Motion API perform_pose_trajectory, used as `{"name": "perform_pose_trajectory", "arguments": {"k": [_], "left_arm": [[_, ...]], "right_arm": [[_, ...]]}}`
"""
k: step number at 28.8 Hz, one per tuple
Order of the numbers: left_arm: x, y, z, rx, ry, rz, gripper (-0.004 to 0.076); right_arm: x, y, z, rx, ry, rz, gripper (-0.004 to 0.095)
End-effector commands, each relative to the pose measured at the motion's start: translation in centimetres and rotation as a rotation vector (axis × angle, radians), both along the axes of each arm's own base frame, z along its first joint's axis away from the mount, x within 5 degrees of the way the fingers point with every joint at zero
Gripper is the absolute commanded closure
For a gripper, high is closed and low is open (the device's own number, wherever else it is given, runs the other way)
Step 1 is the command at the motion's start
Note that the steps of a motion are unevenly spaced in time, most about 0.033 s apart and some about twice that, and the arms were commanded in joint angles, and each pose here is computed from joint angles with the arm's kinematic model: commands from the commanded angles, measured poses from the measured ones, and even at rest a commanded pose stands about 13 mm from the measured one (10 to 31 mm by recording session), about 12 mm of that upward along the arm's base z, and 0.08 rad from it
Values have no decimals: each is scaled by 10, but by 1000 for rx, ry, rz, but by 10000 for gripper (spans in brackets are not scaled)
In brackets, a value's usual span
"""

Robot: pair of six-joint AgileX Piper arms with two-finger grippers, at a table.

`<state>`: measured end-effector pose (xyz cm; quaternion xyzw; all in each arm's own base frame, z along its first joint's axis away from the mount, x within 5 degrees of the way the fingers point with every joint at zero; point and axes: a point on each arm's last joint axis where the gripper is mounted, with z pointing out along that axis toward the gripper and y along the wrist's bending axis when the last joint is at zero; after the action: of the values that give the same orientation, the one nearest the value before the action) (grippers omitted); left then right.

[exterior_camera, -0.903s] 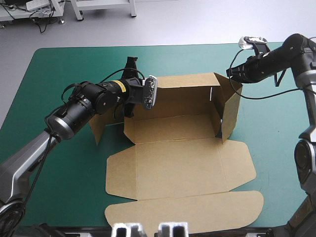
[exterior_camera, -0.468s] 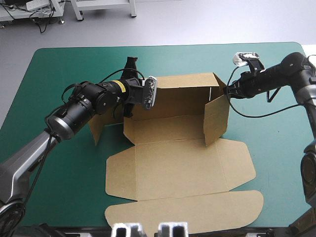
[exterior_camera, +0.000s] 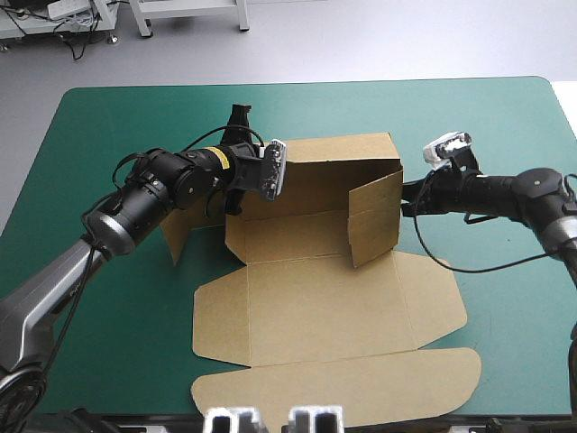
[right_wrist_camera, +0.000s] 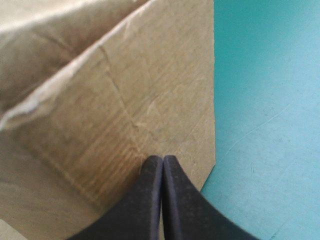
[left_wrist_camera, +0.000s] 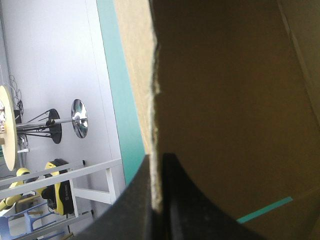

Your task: Fold the box

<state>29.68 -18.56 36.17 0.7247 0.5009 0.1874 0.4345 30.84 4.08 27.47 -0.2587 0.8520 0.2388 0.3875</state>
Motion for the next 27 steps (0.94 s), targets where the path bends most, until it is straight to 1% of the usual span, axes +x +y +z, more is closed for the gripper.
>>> {"name": "perform_pose_trajectory", "arguments": {"k": [1,3,5,8,10,12,13,14,16,19,21,23,25,26,27], "left_arm": [[-8,4,28,-45,-102,-5,734],[-8,4,28,-47,-101,-5,734],[-8,4,28,-47,-101,-5,734],[-8,4,28,-47,-101,-5,734],[-8,4,27,-42,-94,-5,734],[-9,4,25,-42,-67,-4,734],[-10,5,24,-36,-58,-4,734],[-10,5,22,-27,-43,-4,734],[-9,4,20,-23,-30,-2,734],[-4,1,13,-21,-20,1,734],[-2,-1,12,-37,-13,3,734],[0,-3,9,-45,-12,4,734],[1,-3,9,-47,-14,4,734],[1,-4,8,-48,-16,4,734],[2,-4,10,-79,-15,21,734]], "right_arm": [[-17,4,8,49,-144,26,927],[-26,5,-2,51,-174,35,927],[-31,4,-10,38,-183,22,927],[-34,2,-14,17,-162,-1,927],[-37,2,-14,12,-158,23,921],[-40,2,-12,24,-151,59,879],[-42,0,-12,27,-151,68,840],[-44,-2,-10,29,-153,79,775],[-46,-8,-6,37,-157,93,593],[-47,-14,1,89,-166,93,280],[-46,-13,2,93,-174,100,162],[-45,-7,0,88,-175,130,111],[-45,-1,-3,78,-166,154,113],[-44,3,-4,68,-165,164,113],[-43,9,-6,32,-170,167,113]]}}
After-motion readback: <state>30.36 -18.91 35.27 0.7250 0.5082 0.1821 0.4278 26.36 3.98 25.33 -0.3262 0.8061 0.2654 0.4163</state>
